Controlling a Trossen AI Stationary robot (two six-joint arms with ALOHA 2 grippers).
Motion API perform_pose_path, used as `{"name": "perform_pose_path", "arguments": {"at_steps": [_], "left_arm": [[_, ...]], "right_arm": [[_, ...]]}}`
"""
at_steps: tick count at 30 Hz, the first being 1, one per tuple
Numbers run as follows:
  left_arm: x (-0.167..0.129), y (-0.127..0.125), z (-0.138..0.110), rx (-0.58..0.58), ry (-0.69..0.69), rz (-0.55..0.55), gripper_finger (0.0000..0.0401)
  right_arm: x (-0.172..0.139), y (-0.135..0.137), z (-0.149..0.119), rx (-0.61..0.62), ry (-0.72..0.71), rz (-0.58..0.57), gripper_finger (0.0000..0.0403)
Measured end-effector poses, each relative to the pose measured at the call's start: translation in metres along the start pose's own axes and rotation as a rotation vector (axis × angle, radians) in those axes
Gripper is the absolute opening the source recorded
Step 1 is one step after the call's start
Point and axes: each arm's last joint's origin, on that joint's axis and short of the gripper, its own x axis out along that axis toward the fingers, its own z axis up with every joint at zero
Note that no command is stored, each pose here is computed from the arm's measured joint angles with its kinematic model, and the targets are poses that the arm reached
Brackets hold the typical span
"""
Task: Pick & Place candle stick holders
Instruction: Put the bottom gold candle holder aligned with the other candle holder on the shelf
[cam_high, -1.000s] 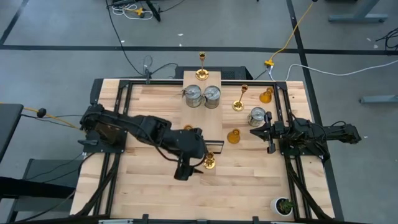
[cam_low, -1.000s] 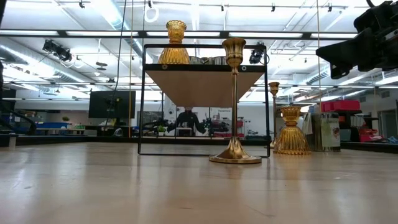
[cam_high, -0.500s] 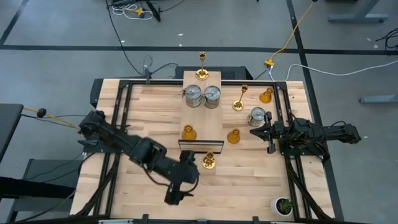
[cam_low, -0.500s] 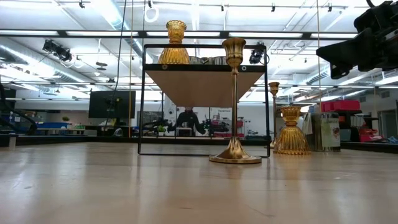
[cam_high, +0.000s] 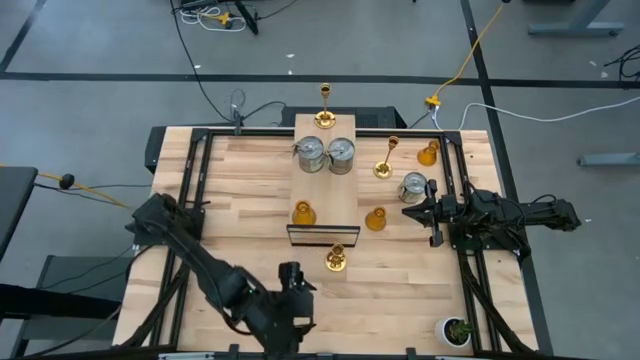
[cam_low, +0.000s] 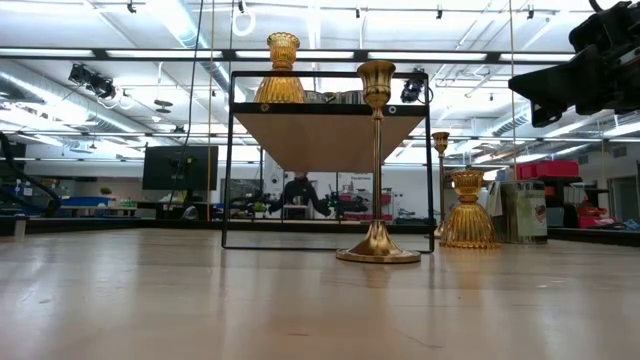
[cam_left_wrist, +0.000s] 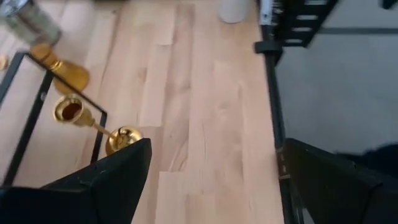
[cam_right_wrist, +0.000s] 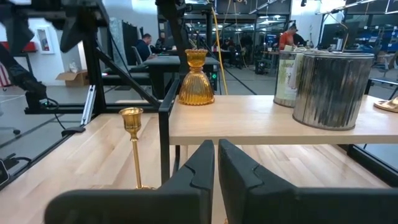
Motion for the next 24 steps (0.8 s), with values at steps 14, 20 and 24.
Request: {"name": "perform_pose_path", "arguments": {"at_steps": [14, 20, 24], "left_arm": [[0.079, -0.012, -0.029, -0.031, -0.044, 0.337, 0.0369], [0.099, -0.006, -0.032, -0.010, -0.063, 0.429, 0.0369], [0.104, -0.003, -0.031, -0.039, -0.082, 0.444, 0.0369]], "right_arm": [[0.000, 0.000, 0.000, 0.000, 0.000, 0.000, 0.0027], [0.000, 0.000, 0.000, 0.000, 0.000, 0.000, 0.0027], [0.000, 0.000, 0.000, 0.000, 0.000, 0.000, 0.0027]]}}
